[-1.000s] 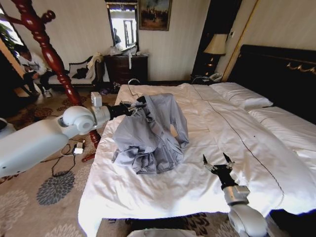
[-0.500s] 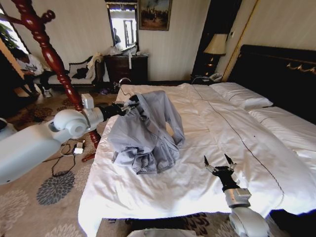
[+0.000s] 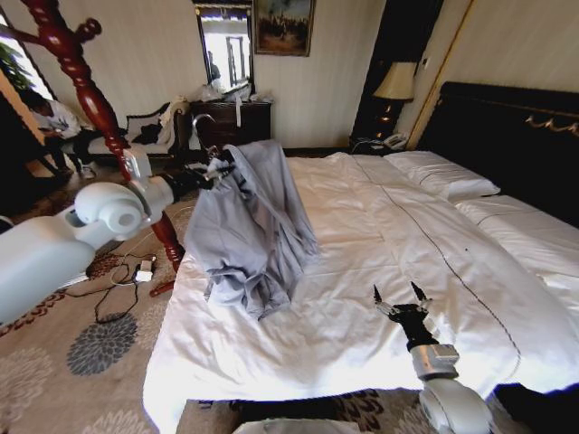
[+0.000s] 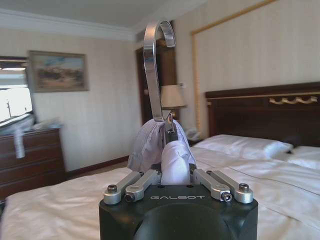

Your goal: Pick up the clothes from the bed and hang them on the clothes hanger.

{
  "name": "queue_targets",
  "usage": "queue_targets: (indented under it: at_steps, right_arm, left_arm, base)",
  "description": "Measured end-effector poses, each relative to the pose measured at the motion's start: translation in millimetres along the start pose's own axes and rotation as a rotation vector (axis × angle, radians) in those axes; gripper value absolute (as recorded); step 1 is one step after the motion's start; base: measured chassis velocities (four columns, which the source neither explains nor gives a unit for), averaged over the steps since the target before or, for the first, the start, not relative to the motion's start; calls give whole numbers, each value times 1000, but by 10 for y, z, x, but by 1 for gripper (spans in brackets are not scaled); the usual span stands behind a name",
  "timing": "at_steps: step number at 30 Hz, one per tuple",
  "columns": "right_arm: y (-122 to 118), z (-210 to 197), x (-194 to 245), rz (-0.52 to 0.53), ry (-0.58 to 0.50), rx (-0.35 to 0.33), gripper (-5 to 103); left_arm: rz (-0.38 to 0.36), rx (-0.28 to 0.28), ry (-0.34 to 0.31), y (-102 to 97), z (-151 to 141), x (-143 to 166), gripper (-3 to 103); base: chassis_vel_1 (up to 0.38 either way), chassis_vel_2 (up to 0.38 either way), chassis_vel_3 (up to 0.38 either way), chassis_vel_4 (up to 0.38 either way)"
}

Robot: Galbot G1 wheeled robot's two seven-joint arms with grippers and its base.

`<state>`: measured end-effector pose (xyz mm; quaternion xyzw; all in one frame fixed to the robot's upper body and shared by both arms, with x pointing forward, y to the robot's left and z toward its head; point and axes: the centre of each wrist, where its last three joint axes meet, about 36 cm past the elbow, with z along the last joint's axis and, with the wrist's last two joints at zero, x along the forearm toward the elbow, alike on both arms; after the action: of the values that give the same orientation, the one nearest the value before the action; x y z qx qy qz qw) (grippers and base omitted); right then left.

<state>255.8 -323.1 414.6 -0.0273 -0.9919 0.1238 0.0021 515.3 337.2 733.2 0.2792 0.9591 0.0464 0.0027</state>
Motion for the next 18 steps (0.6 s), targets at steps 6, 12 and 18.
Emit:
queue_targets:
  at_steps: [6, 12, 18]
  right_arm:
    - [1, 1, -1, 0, 1, 0, 100]
    - [1, 1, -2, 0, 1, -1, 100]
    - [2, 0, -3, 0, 1, -1, 100]
  left_arm:
    - [-95, 38, 12, 129, -237, -99, 15]
    - [-176, 65, 58, 210, -397, -200, 15]
    - [-253, 116, 85, 403, -572, -376, 15]
  base:
    - [0, 0, 0, 0]
    - [0, 0, 0, 0]
    - [0, 0, 0, 0]
